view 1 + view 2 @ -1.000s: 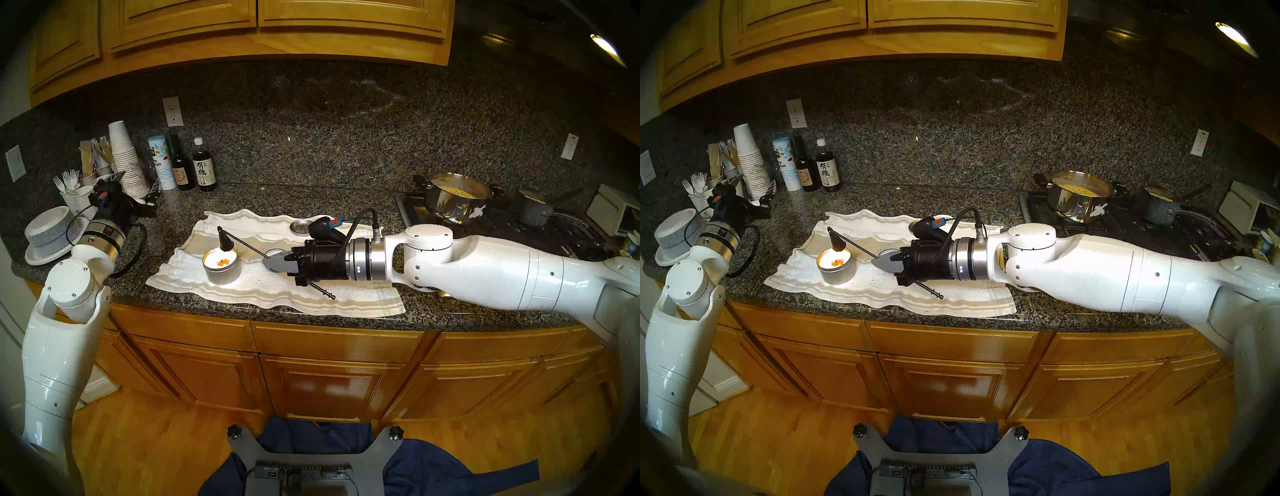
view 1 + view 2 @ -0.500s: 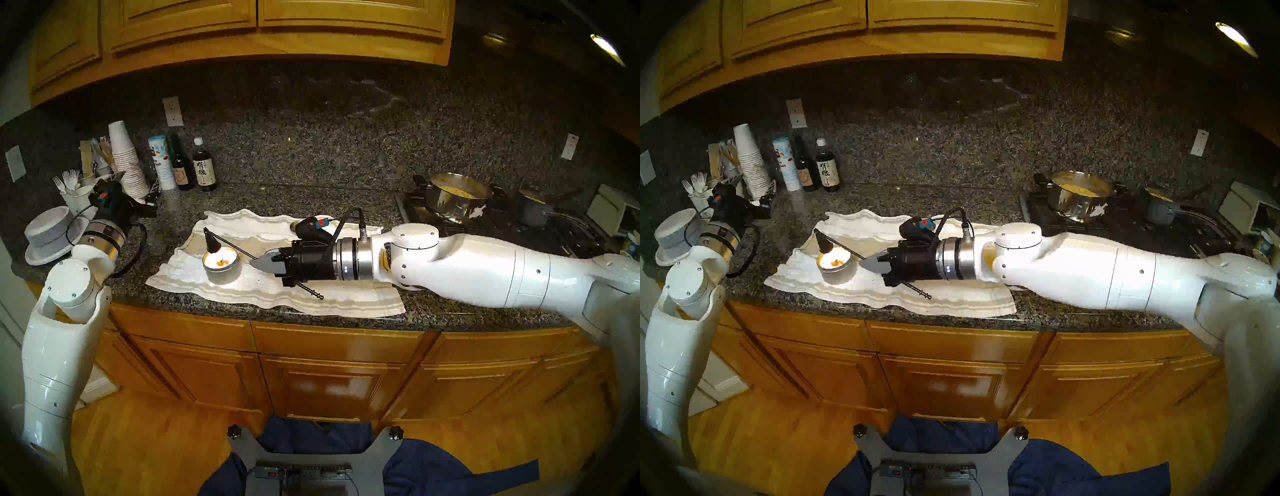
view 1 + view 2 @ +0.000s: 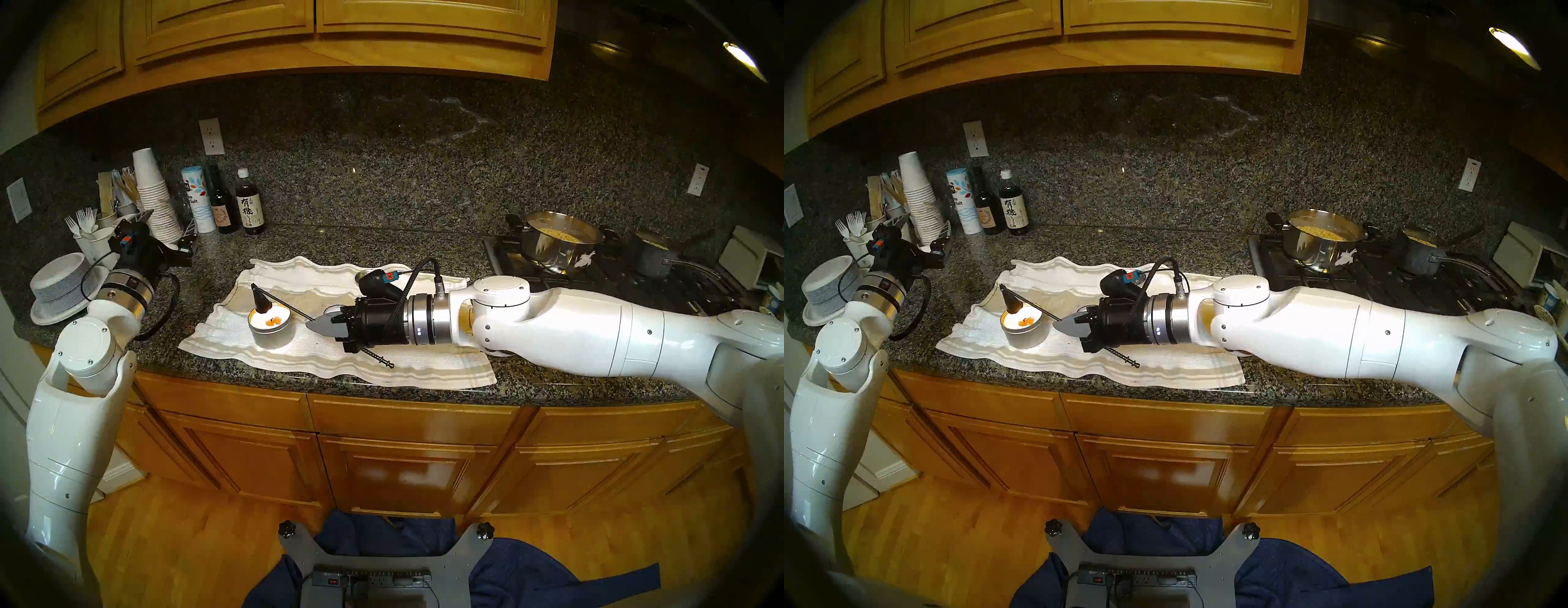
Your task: Put out candle flame
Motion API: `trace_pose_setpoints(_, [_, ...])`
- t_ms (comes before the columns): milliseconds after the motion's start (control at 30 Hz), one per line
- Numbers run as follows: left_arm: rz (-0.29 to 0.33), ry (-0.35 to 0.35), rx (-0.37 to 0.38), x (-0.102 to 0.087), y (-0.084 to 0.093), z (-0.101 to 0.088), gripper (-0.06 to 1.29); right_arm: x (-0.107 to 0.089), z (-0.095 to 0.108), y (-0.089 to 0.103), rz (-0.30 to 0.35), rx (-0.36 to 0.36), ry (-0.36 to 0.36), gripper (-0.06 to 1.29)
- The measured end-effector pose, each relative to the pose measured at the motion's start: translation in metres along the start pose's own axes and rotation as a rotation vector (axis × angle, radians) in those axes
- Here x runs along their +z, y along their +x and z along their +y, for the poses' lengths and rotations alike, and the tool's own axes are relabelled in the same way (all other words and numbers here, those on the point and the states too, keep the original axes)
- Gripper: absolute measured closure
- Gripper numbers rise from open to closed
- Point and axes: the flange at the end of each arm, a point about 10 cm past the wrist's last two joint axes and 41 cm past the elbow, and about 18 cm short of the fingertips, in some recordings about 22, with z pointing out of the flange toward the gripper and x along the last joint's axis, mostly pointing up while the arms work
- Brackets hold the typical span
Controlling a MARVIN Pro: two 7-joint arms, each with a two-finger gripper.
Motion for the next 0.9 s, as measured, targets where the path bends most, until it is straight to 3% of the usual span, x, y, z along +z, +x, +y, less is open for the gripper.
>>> trace_pose_setpoints(567, [0.000,0.000,0.001,0.000,0.000,0.000,0.00,0.006,-0.001,-0.009,-0.029,0.017,0.013,1.27])
trace_pose_setpoints(900, [0.000,0.000,0.001,0.000,0.000,0.000,0.00,0.006,0.004,-0.011,-0.029,0.024,-0.015,1.27])
